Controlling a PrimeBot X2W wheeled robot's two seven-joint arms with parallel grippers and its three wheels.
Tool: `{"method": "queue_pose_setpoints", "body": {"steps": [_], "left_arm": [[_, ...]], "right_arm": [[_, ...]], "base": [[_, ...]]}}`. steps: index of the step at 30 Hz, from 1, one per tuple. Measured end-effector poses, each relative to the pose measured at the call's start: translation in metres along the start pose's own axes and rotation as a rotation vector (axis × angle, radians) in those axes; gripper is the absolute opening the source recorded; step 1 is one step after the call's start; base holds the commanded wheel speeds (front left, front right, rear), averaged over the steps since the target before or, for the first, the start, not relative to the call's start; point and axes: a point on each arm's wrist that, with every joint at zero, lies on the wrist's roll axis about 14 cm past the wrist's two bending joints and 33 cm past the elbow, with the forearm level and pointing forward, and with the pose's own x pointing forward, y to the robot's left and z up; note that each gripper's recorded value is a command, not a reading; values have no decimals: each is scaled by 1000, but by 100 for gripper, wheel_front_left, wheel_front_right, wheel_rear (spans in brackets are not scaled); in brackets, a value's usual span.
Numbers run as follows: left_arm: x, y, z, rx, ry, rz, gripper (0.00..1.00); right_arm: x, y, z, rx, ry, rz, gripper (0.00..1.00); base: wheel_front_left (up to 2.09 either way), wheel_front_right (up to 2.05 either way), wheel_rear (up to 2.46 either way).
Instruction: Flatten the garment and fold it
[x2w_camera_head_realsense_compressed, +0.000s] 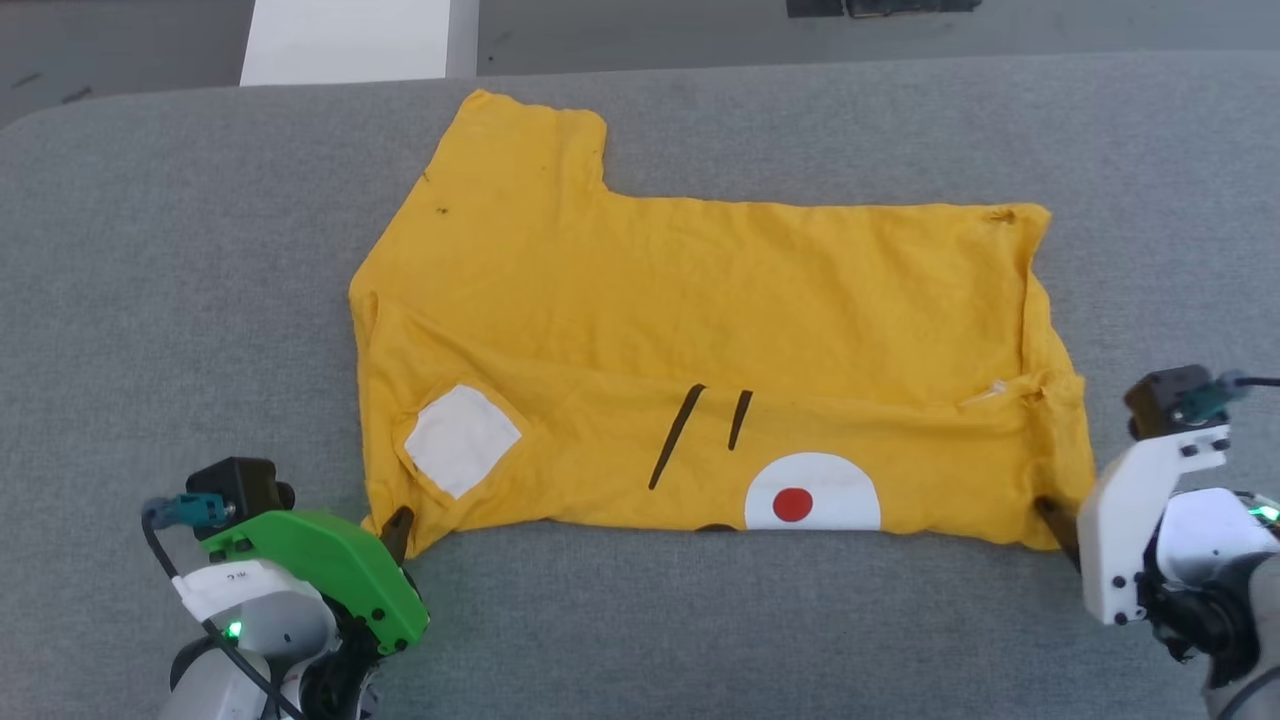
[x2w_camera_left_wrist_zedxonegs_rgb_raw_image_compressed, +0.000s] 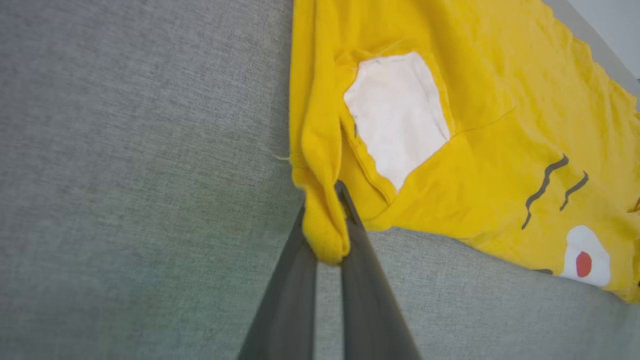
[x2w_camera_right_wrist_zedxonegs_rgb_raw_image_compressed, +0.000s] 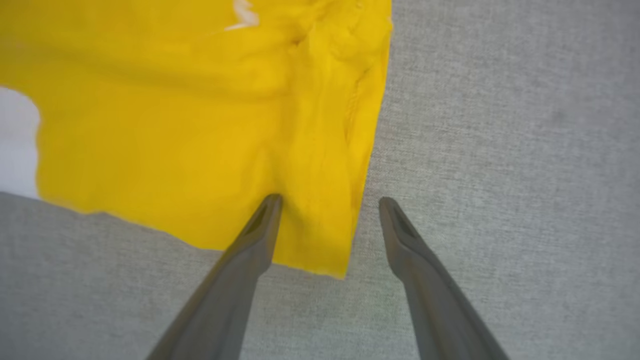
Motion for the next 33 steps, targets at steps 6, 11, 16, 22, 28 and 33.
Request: {"method": "queue_pose_setpoints", "body": {"steps": [6,11,16,22,28,33], "left_arm": [[3,12,-7,-18,18,37,0],[2,15,-6,-23,11,46,0],[-5,17,10,-16,-40,44,0],[-27,15,20,-6,-77,37,0],[-49,24,-16,-49,11,68,0],[-51,40,-45,-91,101,116,0]], "right_arm": [[20,12,-7,-43,61,31,100],[22,16,0,-32,57,64,0],[11,14,17,20,-28,85,0],[-21,1,38,19,-123,65,0],[-33,-7,-7,50,-17,49,0],[-24,-2,-39,79,69,61,0]], "base": [[0,0,0],[0,0,0],[0,0,0],[0,0,0],[0,0,0],[0,0,0]]}}
